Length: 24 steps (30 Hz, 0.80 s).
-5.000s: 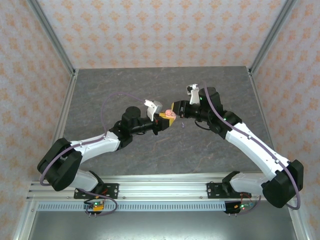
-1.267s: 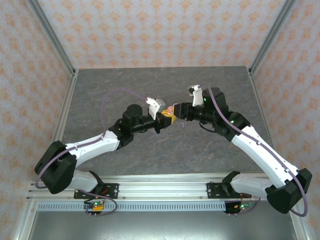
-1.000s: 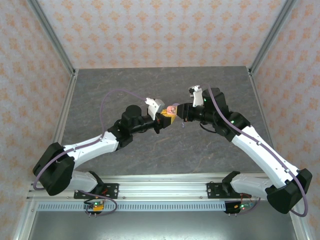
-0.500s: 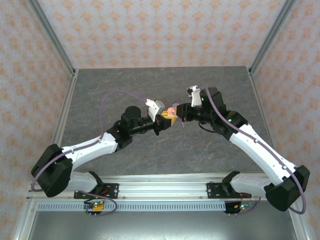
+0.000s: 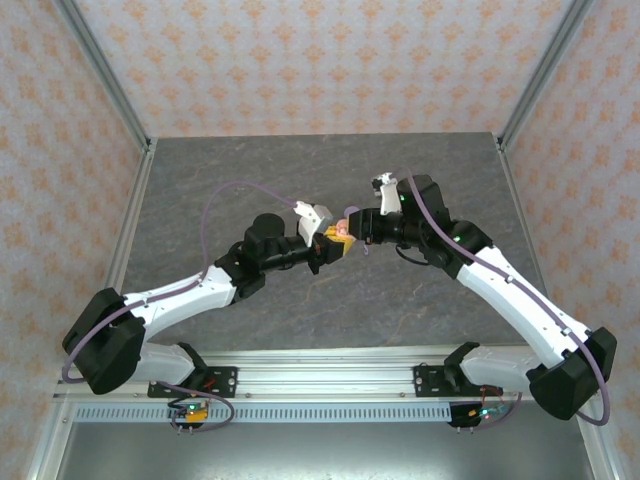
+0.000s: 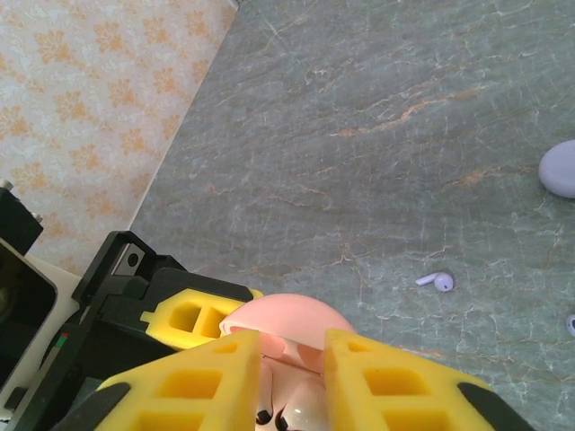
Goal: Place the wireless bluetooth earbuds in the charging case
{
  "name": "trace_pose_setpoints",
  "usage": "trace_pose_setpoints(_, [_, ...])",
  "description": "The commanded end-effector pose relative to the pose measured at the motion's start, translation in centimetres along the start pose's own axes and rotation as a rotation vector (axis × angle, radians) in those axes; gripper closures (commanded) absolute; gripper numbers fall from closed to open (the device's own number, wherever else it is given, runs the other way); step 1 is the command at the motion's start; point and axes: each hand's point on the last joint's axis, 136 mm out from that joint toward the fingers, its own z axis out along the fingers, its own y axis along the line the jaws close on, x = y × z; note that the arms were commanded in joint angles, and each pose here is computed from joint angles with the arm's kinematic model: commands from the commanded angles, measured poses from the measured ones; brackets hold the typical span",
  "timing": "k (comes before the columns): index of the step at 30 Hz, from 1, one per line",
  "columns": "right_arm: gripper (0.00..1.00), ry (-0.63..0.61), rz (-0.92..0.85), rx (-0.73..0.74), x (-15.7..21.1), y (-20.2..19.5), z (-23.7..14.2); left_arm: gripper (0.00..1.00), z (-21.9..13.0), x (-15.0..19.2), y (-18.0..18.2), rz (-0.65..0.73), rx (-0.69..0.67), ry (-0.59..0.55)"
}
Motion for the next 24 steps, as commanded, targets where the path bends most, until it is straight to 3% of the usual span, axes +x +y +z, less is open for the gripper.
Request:
trace_pose_setpoints(1, [0.7, -0.045, -0.013, 0.009, -1.3, 0.7, -1.2, 0.95, -0.3, -1.8, -0.7, 0.048, 0.0, -0.032])
trace_pose_setpoints(10, [0.68, -0.132, 0.025, 0.097, -2.5, -0.5, -2.7, 0.95, -0.2, -0.6, -1.8, 0.154, 0.044, 0.033])
trace_pose_setpoints(24, [0.69, 0.076, 0.077, 0.101, -0.9, -0.3, -0.2, 0.94, -0.2, -0.8, -3.1, 0.24, 0.081, 0.094])
